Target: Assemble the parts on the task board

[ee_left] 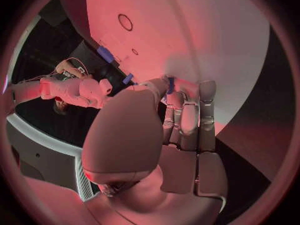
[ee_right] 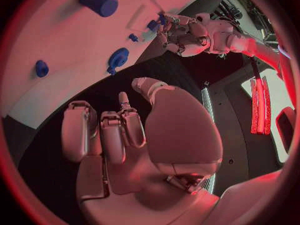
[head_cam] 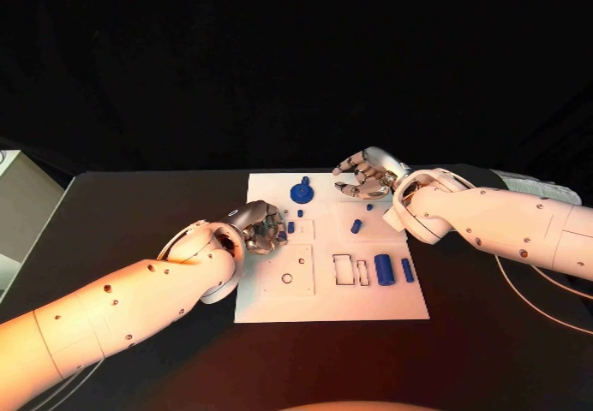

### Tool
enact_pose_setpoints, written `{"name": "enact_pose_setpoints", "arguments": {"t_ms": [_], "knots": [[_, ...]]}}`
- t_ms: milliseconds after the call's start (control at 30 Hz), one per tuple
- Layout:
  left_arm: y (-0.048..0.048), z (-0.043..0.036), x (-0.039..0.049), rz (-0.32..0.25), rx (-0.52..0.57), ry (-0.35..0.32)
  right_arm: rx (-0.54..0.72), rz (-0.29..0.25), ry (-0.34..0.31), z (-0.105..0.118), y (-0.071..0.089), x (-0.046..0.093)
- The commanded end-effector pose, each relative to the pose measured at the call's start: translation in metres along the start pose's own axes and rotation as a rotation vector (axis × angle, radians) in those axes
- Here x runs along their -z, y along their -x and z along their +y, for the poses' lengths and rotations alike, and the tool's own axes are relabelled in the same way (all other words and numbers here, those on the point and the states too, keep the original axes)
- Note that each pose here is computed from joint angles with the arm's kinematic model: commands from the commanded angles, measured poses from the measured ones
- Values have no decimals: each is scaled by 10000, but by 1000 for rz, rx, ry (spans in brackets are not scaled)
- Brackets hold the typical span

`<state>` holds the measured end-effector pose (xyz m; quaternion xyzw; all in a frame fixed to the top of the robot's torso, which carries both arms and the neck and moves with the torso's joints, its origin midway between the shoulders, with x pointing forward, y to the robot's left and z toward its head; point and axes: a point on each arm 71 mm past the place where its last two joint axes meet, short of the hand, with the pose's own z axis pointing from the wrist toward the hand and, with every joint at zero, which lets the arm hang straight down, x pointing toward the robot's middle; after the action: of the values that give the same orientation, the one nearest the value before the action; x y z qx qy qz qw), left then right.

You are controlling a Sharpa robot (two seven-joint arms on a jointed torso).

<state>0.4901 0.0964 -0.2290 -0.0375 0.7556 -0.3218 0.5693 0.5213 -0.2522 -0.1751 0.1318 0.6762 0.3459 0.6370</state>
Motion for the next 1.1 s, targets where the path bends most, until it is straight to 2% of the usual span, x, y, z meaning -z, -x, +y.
{"name": "enact_pose_setpoints", "arguments": {"t_ms": [33,433,733,1100], "knots": [[14,-13,4,-9,35,-50,1,5,13,10,-8,1],[18,1,33,0,87,-85,1,5,13,7,-7,2],[34,52,86,2,143,-73,1,5,12,2,-2,6],[114,143,118,-7,231,-40,1,4,11,-3,3,10]]}}
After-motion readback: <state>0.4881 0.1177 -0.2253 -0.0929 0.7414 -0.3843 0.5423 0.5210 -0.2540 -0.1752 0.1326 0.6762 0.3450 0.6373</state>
